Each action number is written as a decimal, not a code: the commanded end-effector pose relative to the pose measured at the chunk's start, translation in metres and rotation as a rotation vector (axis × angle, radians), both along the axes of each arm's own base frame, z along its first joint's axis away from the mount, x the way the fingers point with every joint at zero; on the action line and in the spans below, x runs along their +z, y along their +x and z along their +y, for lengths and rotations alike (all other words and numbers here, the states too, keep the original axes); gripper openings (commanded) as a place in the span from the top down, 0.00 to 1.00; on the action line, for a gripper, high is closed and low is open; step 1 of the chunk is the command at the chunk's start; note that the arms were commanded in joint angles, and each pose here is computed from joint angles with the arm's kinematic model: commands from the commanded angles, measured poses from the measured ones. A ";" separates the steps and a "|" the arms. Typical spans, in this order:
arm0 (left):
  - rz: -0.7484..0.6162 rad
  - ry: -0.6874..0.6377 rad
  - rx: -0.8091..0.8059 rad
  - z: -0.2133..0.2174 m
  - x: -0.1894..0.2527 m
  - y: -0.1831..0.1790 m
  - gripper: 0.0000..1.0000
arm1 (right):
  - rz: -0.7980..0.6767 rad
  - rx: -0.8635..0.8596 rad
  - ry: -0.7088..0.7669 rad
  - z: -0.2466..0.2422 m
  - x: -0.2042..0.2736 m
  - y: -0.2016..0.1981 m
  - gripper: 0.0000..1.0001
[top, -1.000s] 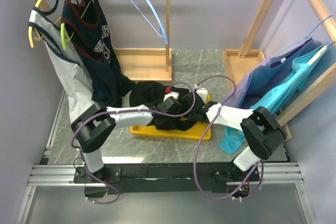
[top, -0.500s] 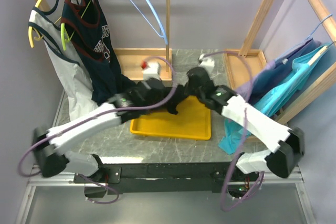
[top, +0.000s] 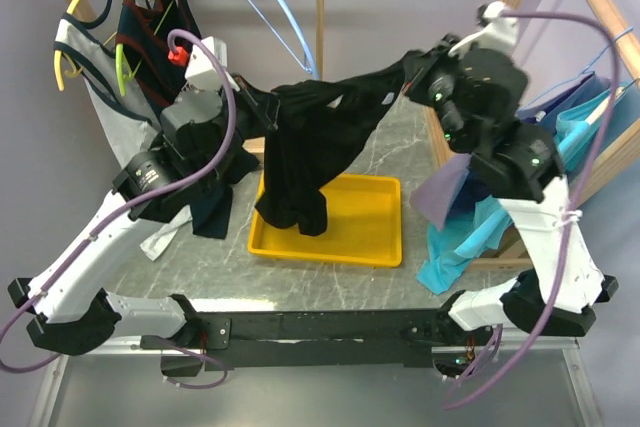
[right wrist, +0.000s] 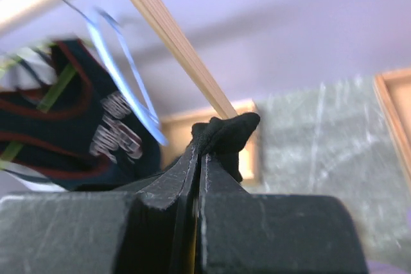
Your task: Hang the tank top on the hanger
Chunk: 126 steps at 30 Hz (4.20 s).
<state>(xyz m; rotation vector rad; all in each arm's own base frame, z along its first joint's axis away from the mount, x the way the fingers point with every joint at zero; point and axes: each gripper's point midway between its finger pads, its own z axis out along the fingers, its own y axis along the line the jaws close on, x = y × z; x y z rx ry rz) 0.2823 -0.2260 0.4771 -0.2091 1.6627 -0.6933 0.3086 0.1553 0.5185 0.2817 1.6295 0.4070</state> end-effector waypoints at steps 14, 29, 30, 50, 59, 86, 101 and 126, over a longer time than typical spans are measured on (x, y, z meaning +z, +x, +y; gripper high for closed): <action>0.245 0.032 -0.171 -0.005 -0.206 -0.010 0.76 | 0.206 0.129 -0.147 0.033 -0.133 0.010 1.00; 0.173 0.086 -0.455 -0.064 -0.202 -0.004 0.45 | 0.328 0.330 -0.157 0.065 -0.216 -0.036 1.00; 0.139 0.070 -0.484 -0.071 -0.197 -0.003 0.44 | 0.353 0.329 -0.169 0.067 -0.228 -0.034 1.00; 0.259 -0.007 -0.080 0.021 -0.249 -0.018 0.30 | 0.472 0.458 -0.233 0.163 -0.273 0.005 0.32; 0.029 -0.073 -0.001 0.034 -0.113 -0.001 0.29 | 0.333 0.302 -0.129 0.085 -0.231 -0.029 0.27; -0.234 0.424 0.535 -0.022 0.036 0.170 0.23 | 0.382 0.319 -0.080 0.057 -0.258 -0.067 0.26; -0.167 0.639 0.712 -0.026 -0.004 0.188 0.35 | 0.376 0.340 -0.072 0.058 -0.258 -0.071 0.25; -0.212 0.538 0.756 0.014 0.059 0.143 0.99 | 0.385 0.353 -0.091 0.067 -0.258 -0.065 0.24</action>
